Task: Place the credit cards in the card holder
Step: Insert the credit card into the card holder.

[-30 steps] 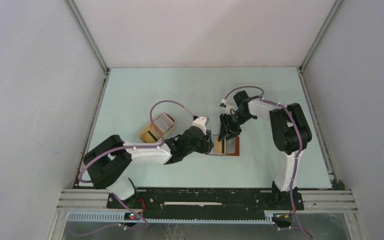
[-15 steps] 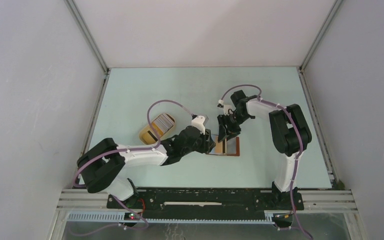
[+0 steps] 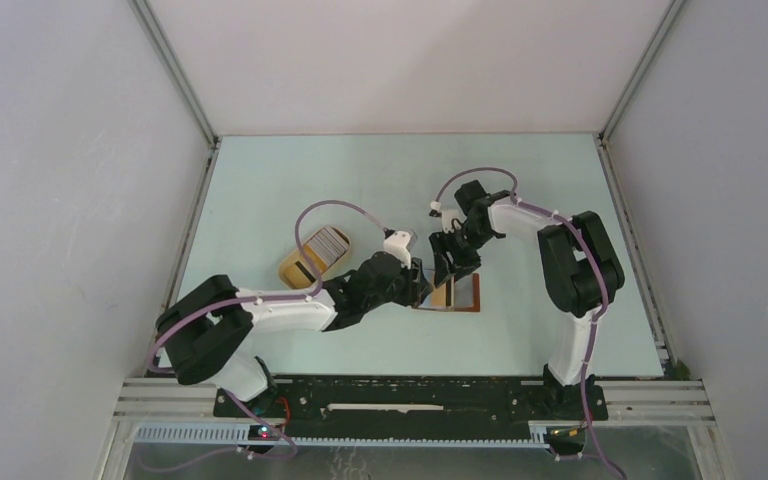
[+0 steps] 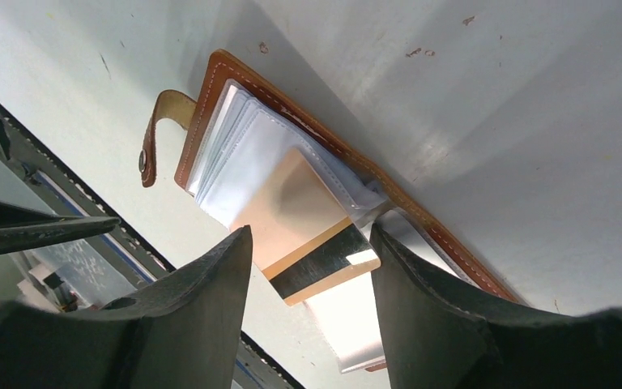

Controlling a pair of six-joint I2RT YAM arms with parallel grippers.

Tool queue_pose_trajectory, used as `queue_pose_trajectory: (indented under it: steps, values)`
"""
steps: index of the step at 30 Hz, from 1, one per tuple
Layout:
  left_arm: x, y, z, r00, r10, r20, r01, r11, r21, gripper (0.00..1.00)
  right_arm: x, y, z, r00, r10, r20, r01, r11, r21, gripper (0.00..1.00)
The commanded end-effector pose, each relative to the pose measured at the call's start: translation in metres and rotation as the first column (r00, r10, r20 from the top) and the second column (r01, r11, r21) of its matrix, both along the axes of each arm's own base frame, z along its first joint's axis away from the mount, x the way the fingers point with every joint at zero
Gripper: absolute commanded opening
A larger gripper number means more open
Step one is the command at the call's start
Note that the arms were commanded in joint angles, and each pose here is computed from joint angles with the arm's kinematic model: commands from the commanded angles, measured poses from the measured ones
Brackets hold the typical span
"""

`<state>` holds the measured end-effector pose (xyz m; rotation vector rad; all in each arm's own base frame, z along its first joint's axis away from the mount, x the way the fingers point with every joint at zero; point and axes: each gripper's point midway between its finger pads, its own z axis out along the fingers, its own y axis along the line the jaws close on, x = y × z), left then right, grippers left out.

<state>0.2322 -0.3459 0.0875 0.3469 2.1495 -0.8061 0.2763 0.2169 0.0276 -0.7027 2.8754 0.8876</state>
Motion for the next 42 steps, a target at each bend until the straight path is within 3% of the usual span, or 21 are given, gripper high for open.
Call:
queue_pose_trajectory:
  steps: [1,9,18,42]
  values:
    - [-0.003,-0.001,-0.010,1.000,0.004,-0.019,-0.004,1.000,-0.007,0.48,0.009,-0.002,0.012,0.994,0.043,0.098,-0.038,0.998,-0.046,0.65]
    - [-0.007,-0.007,-0.002,0.999,-0.029,-0.012,0.029,0.998,-0.062,0.47,0.007,0.007,0.022,0.992,0.063,0.106,-0.063,0.998,-0.004,0.67]
    - [-0.027,-0.038,0.022,0.985,-0.170,-0.014,0.163,0.963,-0.216,0.47,-0.002,0.018,0.023,0.999,0.046,0.016,-0.047,0.996,0.082,0.67]
    - [-0.021,-0.092,-0.008,0.978,-0.193,-0.081,0.181,0.974,-0.133,0.45,0.000,0.018,0.014,1.000,0.021,-0.009,-0.021,0.998,0.066,0.62]
